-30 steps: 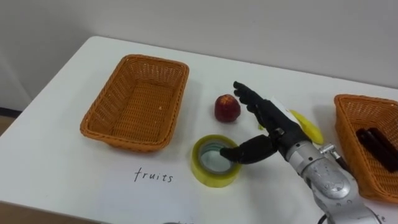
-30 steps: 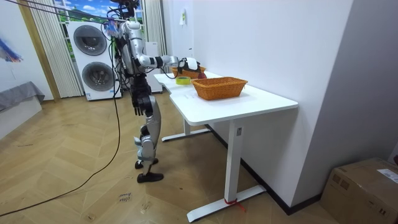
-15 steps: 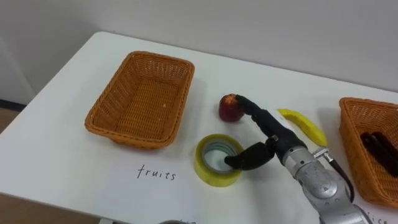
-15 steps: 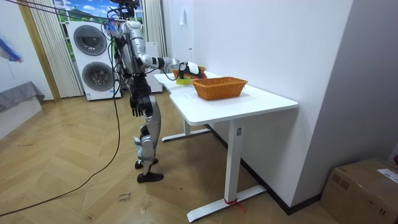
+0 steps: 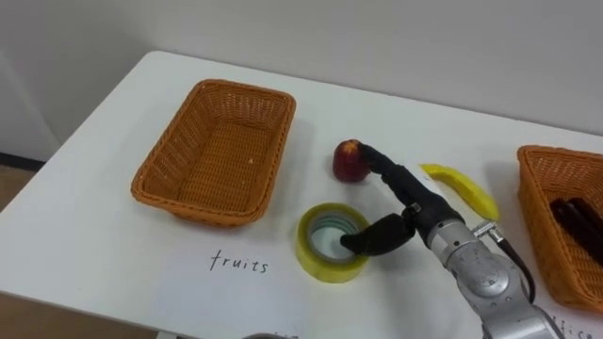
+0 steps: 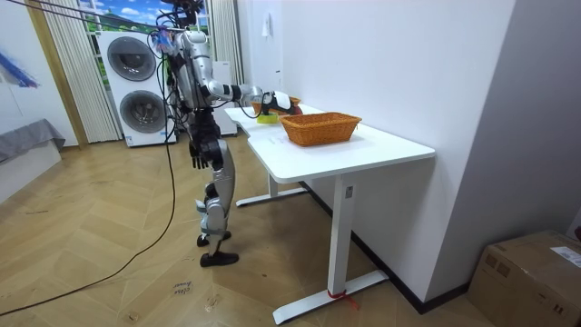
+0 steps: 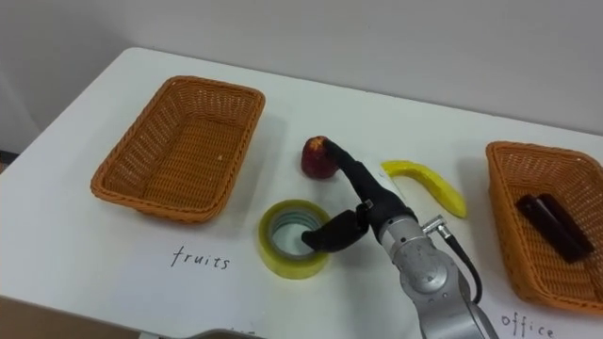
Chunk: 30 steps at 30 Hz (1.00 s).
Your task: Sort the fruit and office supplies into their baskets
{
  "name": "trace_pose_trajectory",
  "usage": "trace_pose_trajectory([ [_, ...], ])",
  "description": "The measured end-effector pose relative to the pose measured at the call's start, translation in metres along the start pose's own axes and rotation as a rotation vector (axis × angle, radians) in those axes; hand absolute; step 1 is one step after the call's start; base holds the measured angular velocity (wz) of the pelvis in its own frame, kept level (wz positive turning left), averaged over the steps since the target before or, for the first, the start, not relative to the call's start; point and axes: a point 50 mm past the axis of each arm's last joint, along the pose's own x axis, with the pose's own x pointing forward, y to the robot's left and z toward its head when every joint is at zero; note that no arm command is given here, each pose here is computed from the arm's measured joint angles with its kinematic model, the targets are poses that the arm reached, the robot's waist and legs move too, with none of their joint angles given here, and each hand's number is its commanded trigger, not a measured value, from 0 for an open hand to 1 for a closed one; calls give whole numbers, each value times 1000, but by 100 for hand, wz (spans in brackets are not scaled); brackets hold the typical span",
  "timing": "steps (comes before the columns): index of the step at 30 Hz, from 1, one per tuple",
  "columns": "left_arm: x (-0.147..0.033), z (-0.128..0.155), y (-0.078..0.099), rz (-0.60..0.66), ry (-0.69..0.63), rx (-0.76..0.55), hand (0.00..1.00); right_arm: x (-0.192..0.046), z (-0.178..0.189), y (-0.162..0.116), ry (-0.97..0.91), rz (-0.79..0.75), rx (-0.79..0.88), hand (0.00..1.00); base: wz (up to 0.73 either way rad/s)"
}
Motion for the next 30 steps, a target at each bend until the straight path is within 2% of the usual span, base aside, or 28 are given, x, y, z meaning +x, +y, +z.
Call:
trace_pose_trajectory([
  [14,0,-1,-1,-8,22,11,0,0,-1,0,14,2,-36,0,1],
  [30,0,-3,3,-35,31,-31,0,3,5,-4,61,163,-146,0,2],
])
